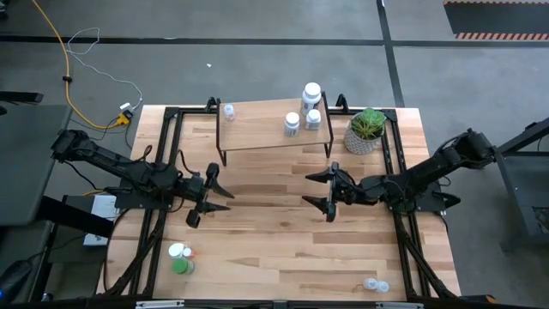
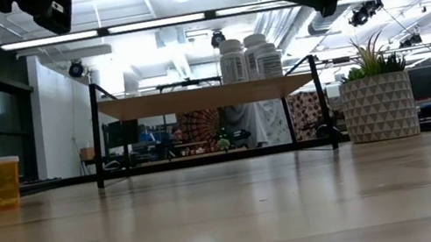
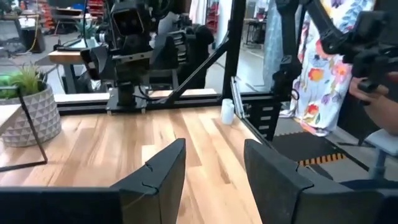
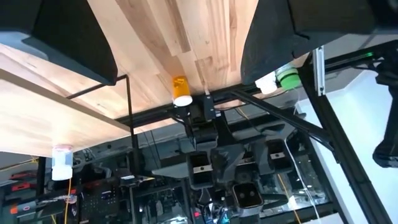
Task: Pick and place medicine bottles onto shelf by color
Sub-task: Put the orange pill bottle on the shelf
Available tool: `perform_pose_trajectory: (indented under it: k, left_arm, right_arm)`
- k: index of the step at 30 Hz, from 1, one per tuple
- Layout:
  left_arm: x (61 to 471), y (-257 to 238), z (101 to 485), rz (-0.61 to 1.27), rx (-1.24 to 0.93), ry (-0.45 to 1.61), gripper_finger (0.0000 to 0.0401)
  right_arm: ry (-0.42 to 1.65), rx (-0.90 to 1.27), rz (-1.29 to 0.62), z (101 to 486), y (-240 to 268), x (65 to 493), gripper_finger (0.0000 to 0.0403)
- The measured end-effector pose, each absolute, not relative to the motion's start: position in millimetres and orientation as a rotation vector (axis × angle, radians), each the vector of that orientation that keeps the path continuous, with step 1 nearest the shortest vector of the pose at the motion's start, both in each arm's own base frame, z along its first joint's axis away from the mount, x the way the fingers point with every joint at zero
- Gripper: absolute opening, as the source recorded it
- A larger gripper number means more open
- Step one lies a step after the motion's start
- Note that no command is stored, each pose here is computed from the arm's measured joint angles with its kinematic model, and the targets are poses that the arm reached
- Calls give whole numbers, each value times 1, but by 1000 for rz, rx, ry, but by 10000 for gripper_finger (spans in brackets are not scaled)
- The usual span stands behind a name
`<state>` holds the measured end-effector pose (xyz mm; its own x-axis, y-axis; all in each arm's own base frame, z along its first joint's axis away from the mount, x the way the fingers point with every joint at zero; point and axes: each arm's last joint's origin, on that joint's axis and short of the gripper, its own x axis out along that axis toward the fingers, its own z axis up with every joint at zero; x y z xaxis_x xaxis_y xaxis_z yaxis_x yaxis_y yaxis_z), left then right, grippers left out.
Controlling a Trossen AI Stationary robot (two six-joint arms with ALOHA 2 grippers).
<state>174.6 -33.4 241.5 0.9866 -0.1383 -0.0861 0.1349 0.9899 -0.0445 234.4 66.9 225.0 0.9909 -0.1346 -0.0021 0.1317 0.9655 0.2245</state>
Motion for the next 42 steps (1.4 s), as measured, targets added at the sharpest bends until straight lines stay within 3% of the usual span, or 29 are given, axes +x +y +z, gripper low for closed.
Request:
perform_pose_trajectory:
  k: [13, 22, 25, 33, 42]
  left_arm:
    - [181, -36, 234, -102, 38, 133, 250]
    - [182, -35, 232, -80, -20, 145, 258]
    - [181, -31, 227, 66, -149, 211, 257]
    - [168, -18, 231, 565, -431, 618, 256]
    - [148, -12, 208, 918, -585, 913, 256]
  right_arm:
    - [-7, 223, -134, 224, 67, 234, 332]
    - [-5, 197, -132, 224, 67, 234, 332]
    - [-5, 197, -132, 224, 67, 234, 332]
    - [-5, 197, -136, 224, 66, 235, 332]
    - [7, 200, -155, 223, 63, 236, 332]
